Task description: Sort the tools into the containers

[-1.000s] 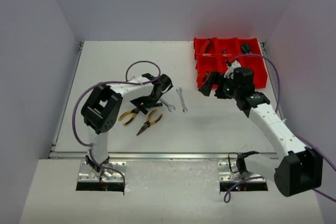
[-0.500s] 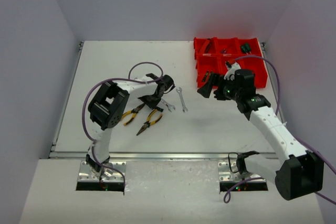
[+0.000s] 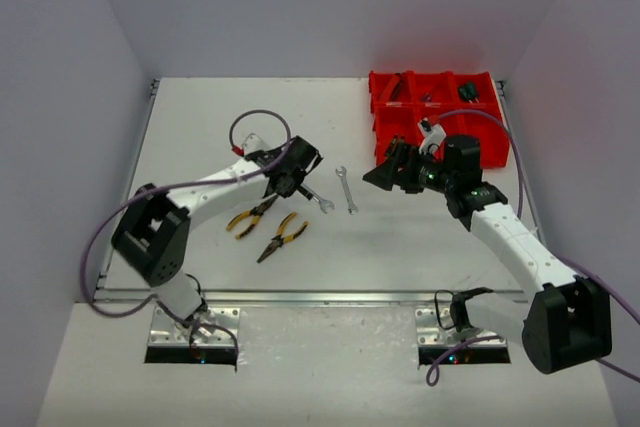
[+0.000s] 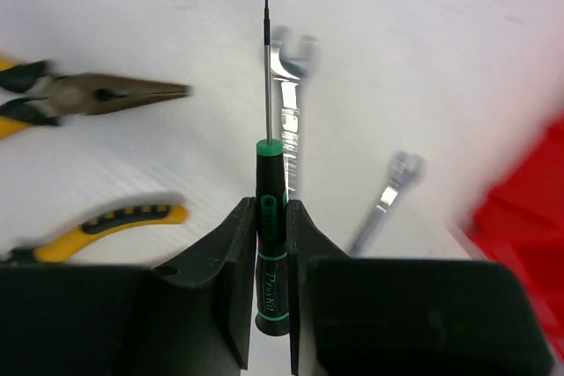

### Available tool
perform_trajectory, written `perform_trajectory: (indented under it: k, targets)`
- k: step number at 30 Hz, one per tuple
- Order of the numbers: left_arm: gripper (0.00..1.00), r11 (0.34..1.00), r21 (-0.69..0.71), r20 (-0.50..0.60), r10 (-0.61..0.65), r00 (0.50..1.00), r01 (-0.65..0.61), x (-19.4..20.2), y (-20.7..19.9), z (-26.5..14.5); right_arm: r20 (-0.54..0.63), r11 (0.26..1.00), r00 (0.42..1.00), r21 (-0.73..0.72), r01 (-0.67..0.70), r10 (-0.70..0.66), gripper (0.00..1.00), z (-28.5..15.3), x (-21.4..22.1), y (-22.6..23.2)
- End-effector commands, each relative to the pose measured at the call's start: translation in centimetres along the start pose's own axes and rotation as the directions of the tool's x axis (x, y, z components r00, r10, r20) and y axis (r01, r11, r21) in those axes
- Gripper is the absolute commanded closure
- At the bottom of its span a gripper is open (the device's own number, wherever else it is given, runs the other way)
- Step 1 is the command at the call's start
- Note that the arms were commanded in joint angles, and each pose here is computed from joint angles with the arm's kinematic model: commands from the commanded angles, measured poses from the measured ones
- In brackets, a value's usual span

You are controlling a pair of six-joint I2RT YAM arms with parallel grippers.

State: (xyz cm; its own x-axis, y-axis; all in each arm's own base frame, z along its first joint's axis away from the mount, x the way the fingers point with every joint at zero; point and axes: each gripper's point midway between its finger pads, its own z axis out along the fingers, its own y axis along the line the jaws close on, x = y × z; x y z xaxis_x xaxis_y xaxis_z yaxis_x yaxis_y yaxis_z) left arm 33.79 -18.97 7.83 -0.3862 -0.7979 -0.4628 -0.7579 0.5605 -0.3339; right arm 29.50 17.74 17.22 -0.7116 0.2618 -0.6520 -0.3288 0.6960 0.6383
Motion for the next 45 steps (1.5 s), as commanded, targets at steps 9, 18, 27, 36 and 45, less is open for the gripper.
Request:
perform_trajectory:
  k: [9,18,27,36,45]
  targets:
    - [1.0,0.054,0.954,0.25,0.391,0.886,-0.294,5.7,-5.9,-19.2,-0.014,0.898,0.999,-0.438,-0.05,0.048,0.02,-0.1,-0.3,8.0]
    - [1.0,-0.248,0.95,0.287,0.463,0.839,-0.188,8.2,-3.9,-23.8,-0.034,0.871,0.999,-0.492,-0.012,-0.005,0.24,0.7,1.7,10.7]
    - [0.88,-0.245,0.953,0.279,0.469,0.838,-0.18,8.5,-4.0,-23.6,-0.026,0.827,0.999,-0.561,0.017,-0.038,1.0,-0.3,2.4,11.9]
    - [0.0,0.277,0.875,0.222,0.502,0.836,-0.398,5.6,-4.9,-15.1,0.117,0.979,0.993,-0.199,0.045,-0.022,1.0,1.9,-2.1,6.0]
    - [0.0,0.553,0.611,0.255,0.54,0.802,-0.566,-1.2,1.2,-13.7,0.293,0.863,0.956,0.487,-0.136,-0.015,1.0,2.1,-14.8,-12.1]
